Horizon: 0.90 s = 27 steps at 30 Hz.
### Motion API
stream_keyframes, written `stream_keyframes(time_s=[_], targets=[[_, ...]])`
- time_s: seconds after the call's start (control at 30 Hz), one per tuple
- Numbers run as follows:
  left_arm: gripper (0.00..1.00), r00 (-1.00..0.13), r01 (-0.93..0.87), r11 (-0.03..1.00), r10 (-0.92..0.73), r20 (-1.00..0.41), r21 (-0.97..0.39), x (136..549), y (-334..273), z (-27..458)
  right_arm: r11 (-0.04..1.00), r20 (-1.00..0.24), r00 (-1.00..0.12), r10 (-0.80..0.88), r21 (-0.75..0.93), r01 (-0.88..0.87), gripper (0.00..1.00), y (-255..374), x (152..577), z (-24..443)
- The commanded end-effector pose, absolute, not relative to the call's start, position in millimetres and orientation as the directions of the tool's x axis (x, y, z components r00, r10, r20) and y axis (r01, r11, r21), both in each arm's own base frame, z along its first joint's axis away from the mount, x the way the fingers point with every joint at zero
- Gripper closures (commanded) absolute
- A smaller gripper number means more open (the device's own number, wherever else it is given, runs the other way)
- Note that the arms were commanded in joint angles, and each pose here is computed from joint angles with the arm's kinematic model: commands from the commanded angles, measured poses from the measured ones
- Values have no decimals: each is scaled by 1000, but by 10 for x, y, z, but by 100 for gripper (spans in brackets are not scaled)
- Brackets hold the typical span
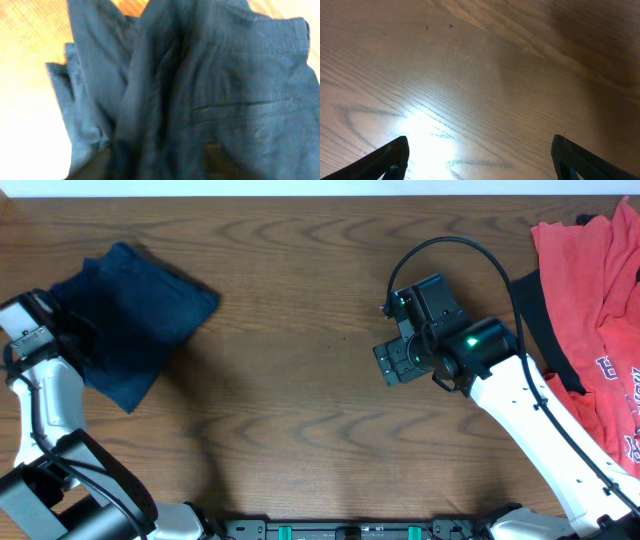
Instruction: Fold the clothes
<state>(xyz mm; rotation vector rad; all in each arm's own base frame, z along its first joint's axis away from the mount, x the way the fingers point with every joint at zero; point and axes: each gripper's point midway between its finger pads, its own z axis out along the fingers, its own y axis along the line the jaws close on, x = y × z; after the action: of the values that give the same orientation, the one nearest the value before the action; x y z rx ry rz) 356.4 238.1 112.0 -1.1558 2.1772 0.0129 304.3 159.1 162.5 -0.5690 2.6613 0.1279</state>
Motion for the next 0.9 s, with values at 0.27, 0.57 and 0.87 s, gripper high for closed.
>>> stream_keyframes(time_s=[0.27,0.57,0.87], targets=[[2,-228,-619,610,-742,-631,-494,3599,2088,2132,997,-472,-882,10,74,-28,1,1182,3358,1711],[2,-632,-61,965,-235,-739,-255,4046,146,2113,931,-455,-834,311,320,173,1,651,3694,1826],[2,-902,94,984,20,-432,-151,3302,-648,1387,944,-349,-886,306,230,235,1,175,3383,1646]])
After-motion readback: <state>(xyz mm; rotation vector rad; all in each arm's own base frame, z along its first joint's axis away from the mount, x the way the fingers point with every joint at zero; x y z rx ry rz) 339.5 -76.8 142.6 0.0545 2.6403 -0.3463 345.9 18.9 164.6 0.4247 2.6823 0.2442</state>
